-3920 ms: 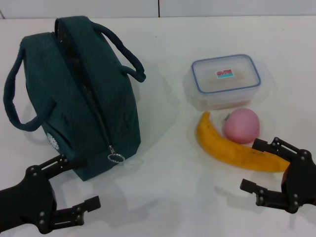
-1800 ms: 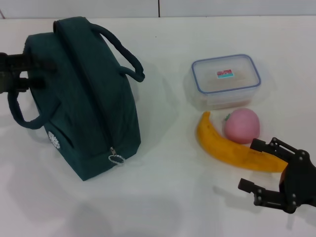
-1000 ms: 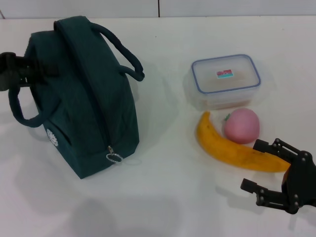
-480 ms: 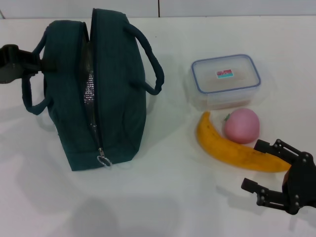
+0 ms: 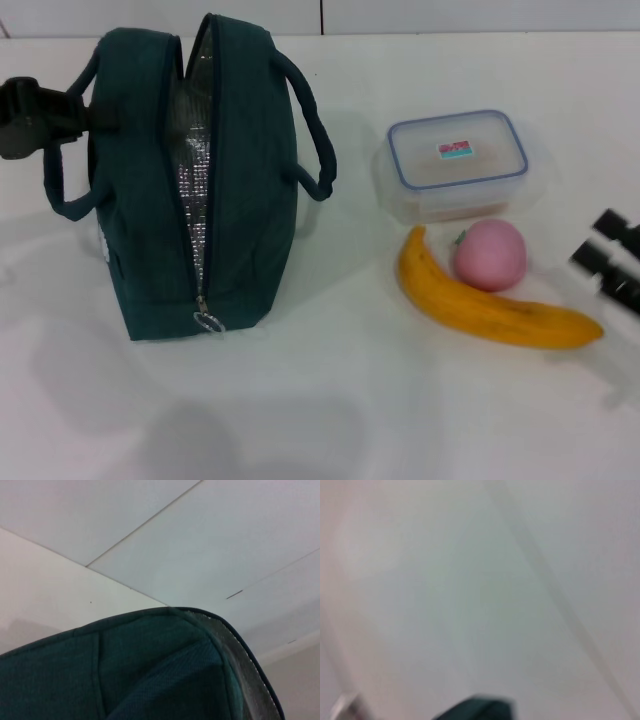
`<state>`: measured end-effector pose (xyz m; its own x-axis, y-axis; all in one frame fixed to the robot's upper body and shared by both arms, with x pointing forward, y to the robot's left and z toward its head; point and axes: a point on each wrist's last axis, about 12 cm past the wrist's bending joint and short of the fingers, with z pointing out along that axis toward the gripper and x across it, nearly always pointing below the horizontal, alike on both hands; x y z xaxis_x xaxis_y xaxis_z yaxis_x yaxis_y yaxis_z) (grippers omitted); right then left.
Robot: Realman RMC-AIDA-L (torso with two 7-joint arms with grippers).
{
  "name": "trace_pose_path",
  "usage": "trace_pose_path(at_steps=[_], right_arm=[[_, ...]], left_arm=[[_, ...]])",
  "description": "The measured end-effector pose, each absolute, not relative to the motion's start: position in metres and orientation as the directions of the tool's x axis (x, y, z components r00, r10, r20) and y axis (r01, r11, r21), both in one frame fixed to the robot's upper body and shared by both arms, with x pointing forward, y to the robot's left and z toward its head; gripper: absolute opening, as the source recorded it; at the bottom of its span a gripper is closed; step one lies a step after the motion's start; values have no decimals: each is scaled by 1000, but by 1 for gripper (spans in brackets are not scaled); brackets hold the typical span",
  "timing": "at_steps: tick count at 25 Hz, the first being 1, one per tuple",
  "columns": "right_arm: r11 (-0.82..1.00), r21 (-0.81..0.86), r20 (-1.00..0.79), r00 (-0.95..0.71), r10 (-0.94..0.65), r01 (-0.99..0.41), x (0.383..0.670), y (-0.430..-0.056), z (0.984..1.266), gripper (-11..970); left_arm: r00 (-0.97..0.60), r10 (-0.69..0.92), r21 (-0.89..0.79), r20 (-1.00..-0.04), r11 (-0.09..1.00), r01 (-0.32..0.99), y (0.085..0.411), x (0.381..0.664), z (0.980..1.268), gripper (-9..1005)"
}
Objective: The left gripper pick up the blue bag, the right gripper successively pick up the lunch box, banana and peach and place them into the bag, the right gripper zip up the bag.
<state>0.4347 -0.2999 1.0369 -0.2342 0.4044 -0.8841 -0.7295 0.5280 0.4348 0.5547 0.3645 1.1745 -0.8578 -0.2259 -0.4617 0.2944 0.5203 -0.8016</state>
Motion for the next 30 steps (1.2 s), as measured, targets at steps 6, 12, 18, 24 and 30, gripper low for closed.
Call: trace_pose_path(at_steps=[6,12,18,24,30], right_arm=[[418,794,-595,-420,685,-442,443,-321,1030,883],[331,903,-427,-486,762,-274,466,-319,1024,883],[299,931,-365,-527,767,-210,504,-302,1029,884],[325,935,-349,-542,765,-144,530,-290,1028,884],[342,936,-326,-561,761,-81,544,-279,1025,884]], left_arm=[[-846,-248,-817,-472,484,314,363,554,1175,44],[-838,-252,-820,-483,466,332,361,554,1175,44],[-827,-248,-814,-504,457,359,355,556,1174,44],[-820,-239,-805,-520,457,377,352,558,1175,44],[-807,-235,-795,-542,455,402,350,560,1177,44]])
